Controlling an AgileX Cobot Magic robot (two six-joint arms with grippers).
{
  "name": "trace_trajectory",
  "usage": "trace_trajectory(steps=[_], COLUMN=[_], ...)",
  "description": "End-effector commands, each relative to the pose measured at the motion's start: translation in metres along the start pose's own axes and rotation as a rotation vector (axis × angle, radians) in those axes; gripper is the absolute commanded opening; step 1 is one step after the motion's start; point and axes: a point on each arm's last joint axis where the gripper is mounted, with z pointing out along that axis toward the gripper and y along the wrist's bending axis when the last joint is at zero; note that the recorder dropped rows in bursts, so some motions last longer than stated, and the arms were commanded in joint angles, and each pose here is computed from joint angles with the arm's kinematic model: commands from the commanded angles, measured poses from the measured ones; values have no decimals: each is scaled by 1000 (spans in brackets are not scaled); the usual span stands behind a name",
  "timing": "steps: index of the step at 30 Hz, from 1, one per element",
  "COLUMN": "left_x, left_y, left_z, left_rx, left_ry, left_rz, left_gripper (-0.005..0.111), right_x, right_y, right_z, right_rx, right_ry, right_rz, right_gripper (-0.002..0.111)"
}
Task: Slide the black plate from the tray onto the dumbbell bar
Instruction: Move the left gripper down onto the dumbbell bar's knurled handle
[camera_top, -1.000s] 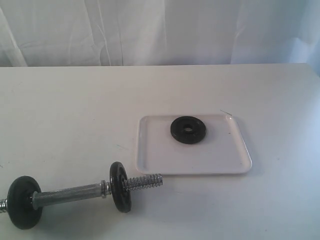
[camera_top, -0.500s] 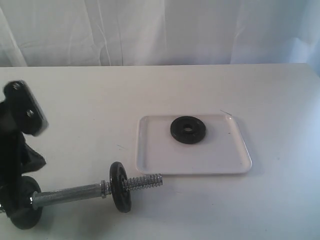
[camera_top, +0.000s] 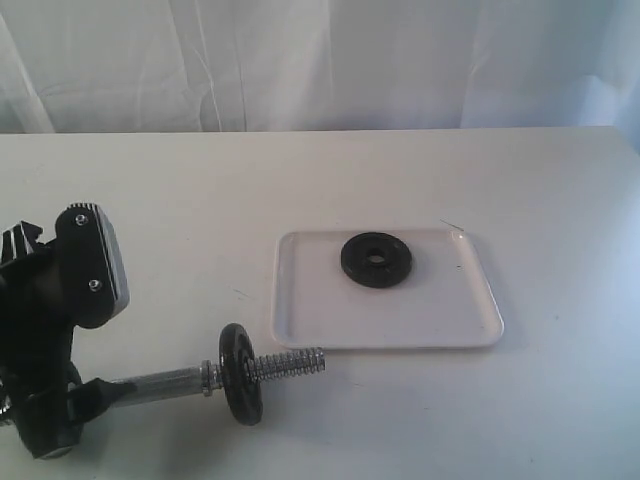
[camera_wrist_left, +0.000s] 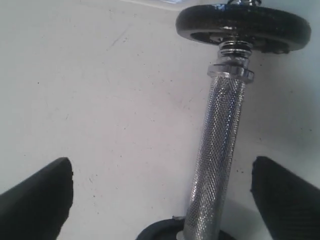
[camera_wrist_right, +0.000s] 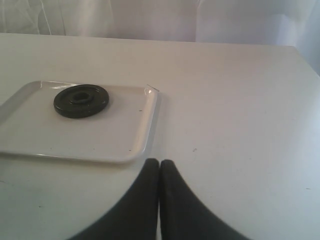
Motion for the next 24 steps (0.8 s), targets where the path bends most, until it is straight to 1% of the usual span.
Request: trace_trajectory(steps=[1, 4, 8, 17, 24], left_x=[1, 1, -1, -7, -3], left_y=[-3, -3, -3, -19, -23], left_z=[3, 3, 4, 27, 41], left_rx=[-31, -29, -30, 63, 97], left_ry=[-46, -46, -60, -18, 28], left_rz=[-9, -17, -86, -30, 8], left_gripper=[105, 105, 105, 105, 105], right_x=[0, 0, 0, 0, 0], right_y=[0, 0, 0, 0, 0], right_z=[0, 0, 0, 0, 0], right_rx=[-3, -3, -3, -3, -3], right_ry=[-7, -7, -7, -7, -7], right_rz=[1, 1, 1, 1, 1], right_gripper=[0, 0, 0, 0, 0])
